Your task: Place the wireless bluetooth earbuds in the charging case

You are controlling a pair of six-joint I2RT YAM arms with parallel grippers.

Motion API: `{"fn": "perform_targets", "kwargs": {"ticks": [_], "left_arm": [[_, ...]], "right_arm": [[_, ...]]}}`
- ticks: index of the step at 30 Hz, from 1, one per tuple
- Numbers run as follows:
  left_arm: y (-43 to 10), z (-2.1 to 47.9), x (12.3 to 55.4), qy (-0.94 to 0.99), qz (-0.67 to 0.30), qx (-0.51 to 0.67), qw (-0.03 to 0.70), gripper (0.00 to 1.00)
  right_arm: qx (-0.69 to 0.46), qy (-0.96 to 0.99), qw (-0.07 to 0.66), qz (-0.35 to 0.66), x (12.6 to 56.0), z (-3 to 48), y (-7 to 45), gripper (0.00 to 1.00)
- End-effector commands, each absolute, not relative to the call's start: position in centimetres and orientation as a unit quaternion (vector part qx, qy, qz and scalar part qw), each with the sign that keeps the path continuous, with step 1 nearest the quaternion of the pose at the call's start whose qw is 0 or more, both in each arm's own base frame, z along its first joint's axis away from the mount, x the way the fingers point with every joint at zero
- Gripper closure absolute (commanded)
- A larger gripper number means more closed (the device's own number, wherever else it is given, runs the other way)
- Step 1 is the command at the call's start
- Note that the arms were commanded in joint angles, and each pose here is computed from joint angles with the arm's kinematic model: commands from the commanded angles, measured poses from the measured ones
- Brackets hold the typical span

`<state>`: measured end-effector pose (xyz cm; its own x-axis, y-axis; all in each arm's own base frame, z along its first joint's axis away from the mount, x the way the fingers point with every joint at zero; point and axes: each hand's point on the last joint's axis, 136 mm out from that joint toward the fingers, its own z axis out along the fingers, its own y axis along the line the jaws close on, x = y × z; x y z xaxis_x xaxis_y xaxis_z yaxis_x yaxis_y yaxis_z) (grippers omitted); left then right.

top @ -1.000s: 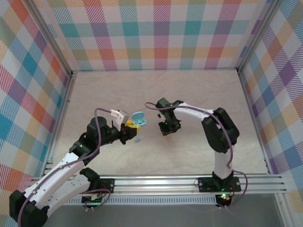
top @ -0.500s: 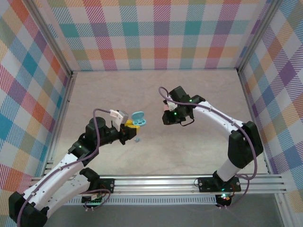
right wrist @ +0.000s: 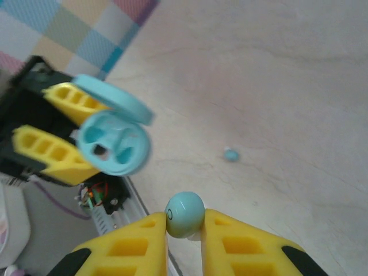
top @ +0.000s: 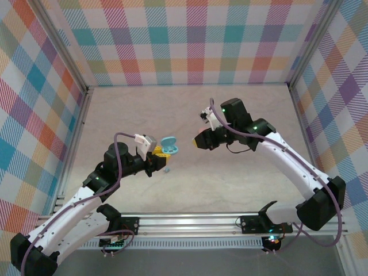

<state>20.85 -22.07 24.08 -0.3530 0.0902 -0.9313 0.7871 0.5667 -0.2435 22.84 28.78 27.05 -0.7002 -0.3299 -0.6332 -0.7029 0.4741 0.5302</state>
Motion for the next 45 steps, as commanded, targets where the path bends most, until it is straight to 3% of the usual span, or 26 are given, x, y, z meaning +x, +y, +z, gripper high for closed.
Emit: {"fn": "perform_targets", "kwargs": {"ticks": [1, 8, 23, 45], "left_arm": [[-22.5, 26.4, 20.6, 0.718, -0.372, 0.309, 0.501, 0.83], [-22.9, 27.0, 20.4, 0.707, -0.385, 0.313, 0.503, 0.83], [-23.5, 27.8, 20.4, 0.697, -0.404, 0.317, 0.502, 0.83], [-23.6, 28.7, 20.1, 0.688, -0.407, 0.327, 0.505, 0.83]], "right_arm": [[-0.391, 0.756, 0.268, 0.451, 20.5, 31.3, 30.2, 0.8], [-0.443, 0.703, 0.286, 0.477, 18.5, 33.5, 31.5, 0.8], [-0.46, 0.692, 0.24, 0.502, 18.6, 31.7, 34.4, 0.8], [-0.456, 0.728, 0.242, 0.451, 20.3, 29.3, 34.2, 0.8]]}}
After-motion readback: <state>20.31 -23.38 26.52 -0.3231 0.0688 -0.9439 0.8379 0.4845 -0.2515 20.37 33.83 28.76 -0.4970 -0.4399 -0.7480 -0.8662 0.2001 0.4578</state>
